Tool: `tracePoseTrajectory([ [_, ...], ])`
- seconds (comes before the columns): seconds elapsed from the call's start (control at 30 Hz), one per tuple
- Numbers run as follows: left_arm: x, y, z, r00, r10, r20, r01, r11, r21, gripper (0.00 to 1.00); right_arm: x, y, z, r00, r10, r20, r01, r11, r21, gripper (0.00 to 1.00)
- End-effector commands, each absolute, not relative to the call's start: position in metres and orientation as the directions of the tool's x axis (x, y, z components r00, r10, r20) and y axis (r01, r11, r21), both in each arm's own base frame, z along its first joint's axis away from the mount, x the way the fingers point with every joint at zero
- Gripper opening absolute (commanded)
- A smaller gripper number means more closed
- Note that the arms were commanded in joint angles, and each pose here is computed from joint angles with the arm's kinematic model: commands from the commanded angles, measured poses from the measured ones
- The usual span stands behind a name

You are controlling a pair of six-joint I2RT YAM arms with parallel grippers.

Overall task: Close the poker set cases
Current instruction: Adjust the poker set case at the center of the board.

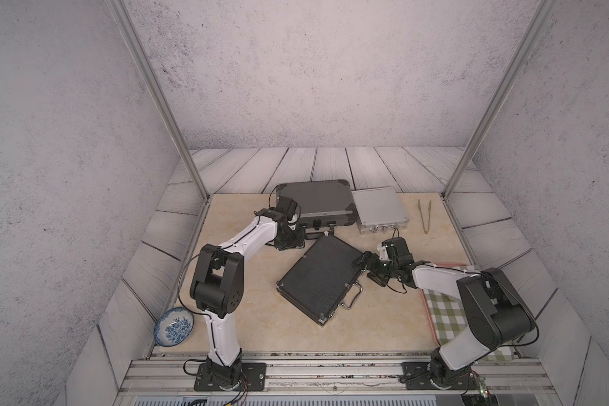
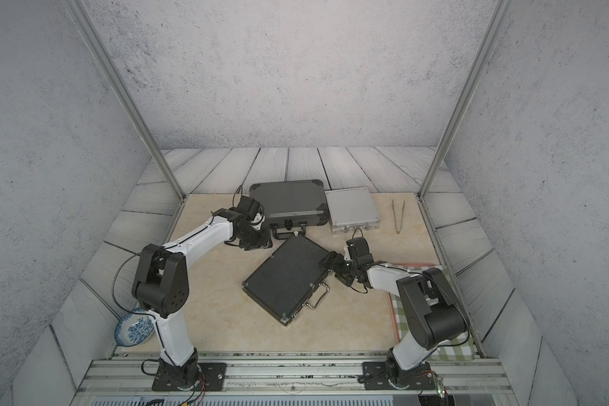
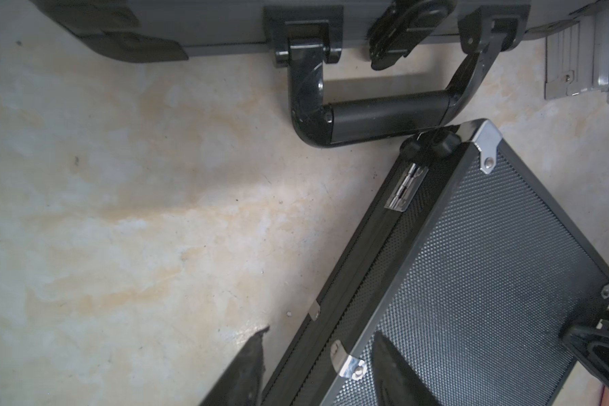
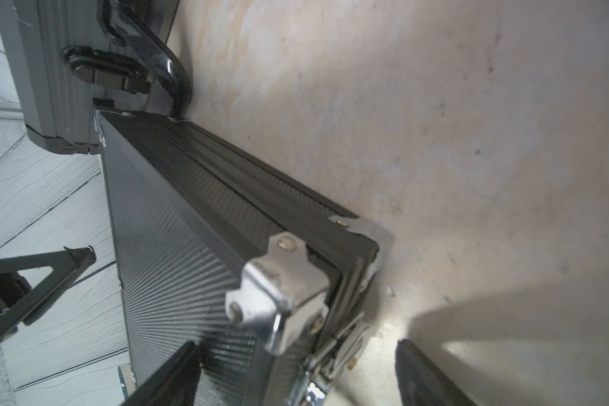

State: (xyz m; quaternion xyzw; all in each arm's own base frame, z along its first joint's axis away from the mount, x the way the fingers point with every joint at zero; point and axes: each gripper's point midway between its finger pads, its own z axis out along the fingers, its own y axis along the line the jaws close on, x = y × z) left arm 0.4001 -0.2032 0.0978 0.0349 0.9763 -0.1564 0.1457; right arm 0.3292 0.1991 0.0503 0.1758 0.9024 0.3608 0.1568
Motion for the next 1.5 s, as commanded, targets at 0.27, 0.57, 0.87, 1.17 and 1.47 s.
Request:
tracePoseTrajectory([
  [0.27,0.401,-0.198,0.084,-0.962,0.035,-0.271,0.113,0.954,-0.279,0.53,0.332,0.208,0.044,-0.887,0.450,-0.102,0.230,0.622,0.748,0.83],
  [0.57,0.399,-0.208,0.079,-0.967,0.062,-0.248,0.142,0.938,-0.317,0.51,0.333,0.216,0.032,-0.883,0.466,-0.060,0.242,0.562,0.791,0.79],
  [0.87,0.395,-0.210,0.070,-0.971,0.078,-0.227,0.151,0.933,-0.327,0.50,0.336,0.220,0.038,-0.884,0.462,-0.069,0.221,0.543,0.810,0.73],
  [1.17,0.392,-0.217,0.061,-0.976,0.086,-0.199,0.154,0.921,-0.357,0.49,0.336,0.224,0.035,-0.880,0.472,-0.043,0.230,0.504,0.833,0.70],
  [1.47,0.395,-0.211,0.065,-0.973,0.081,-0.216,0.152,0.931,-0.333,0.50,0.328,0.217,0.035,-0.887,0.459,-0.059,0.241,0.567,0.788,0.79],
])
